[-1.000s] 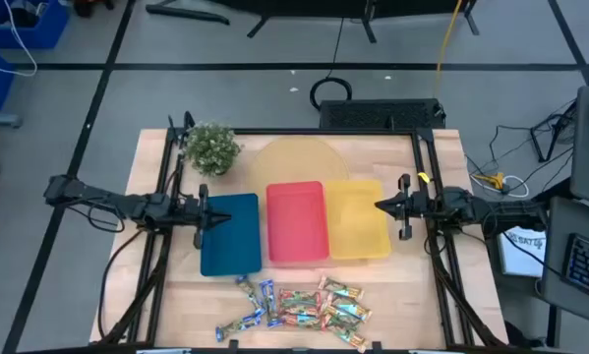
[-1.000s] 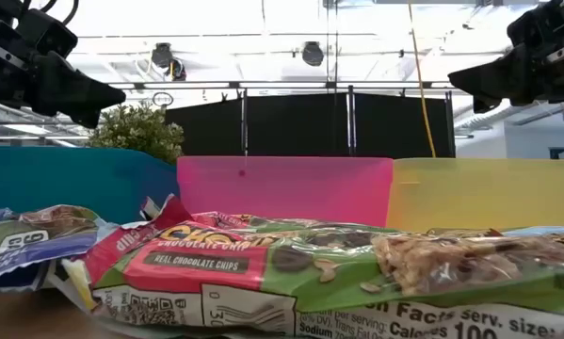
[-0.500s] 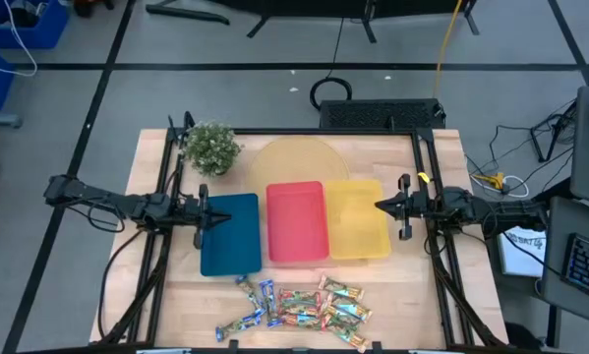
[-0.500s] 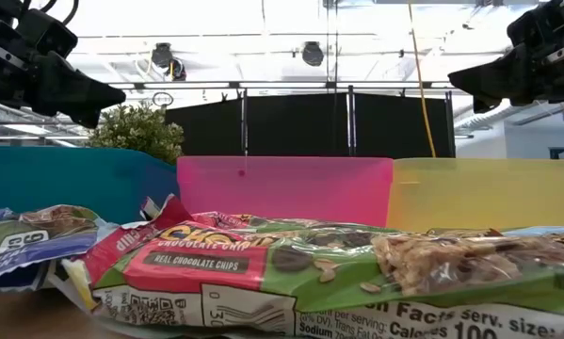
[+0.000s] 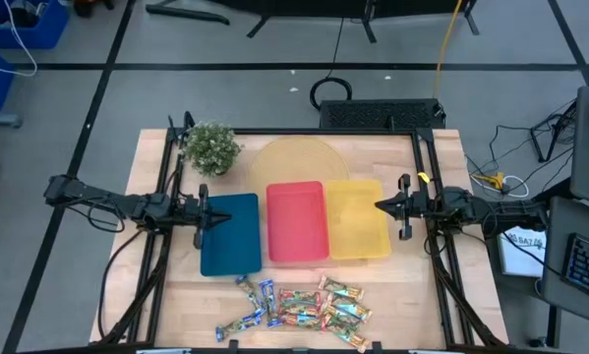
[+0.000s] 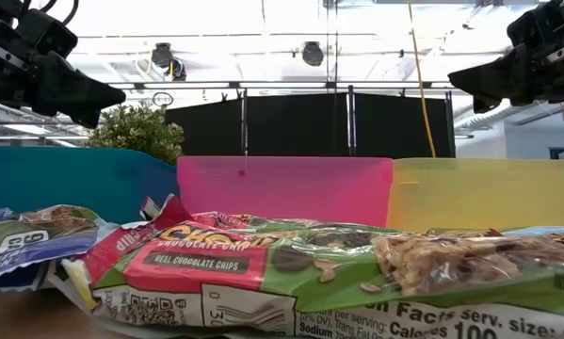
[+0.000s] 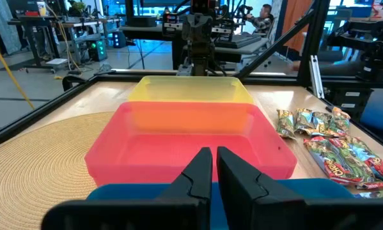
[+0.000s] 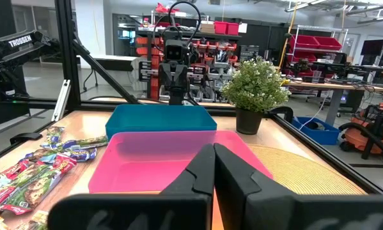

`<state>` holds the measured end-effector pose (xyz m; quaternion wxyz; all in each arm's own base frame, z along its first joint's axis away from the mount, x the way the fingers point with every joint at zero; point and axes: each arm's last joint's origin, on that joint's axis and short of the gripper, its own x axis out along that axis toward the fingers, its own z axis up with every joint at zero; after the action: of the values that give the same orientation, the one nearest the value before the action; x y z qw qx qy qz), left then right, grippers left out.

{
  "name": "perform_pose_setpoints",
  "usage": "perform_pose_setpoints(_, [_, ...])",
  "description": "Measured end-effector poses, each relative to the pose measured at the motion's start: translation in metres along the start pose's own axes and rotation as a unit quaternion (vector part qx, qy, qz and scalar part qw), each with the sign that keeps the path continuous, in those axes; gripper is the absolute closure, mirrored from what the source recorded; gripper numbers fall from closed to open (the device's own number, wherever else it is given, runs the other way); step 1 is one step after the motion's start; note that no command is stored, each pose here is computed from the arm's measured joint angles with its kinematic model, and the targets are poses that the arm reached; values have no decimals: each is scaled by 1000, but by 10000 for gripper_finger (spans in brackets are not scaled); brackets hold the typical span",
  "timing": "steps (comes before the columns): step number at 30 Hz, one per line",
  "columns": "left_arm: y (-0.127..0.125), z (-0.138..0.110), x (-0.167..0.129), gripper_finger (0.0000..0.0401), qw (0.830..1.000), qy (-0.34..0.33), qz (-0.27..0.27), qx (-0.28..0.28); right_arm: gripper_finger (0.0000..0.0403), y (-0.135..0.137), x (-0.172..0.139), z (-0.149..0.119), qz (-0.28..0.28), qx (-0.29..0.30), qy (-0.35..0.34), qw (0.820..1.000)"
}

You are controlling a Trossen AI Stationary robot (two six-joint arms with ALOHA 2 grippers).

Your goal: Pick and place Granola Bars by type

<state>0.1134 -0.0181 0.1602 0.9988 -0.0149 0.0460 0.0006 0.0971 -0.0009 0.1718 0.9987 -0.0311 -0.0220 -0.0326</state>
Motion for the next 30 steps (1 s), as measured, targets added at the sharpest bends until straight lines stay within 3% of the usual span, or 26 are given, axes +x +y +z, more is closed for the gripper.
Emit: perform_pose_setpoints(30, [0, 0, 0, 368, 1000, 0, 0, 0, 403, 0, 0, 0, 0, 0, 0, 1000])
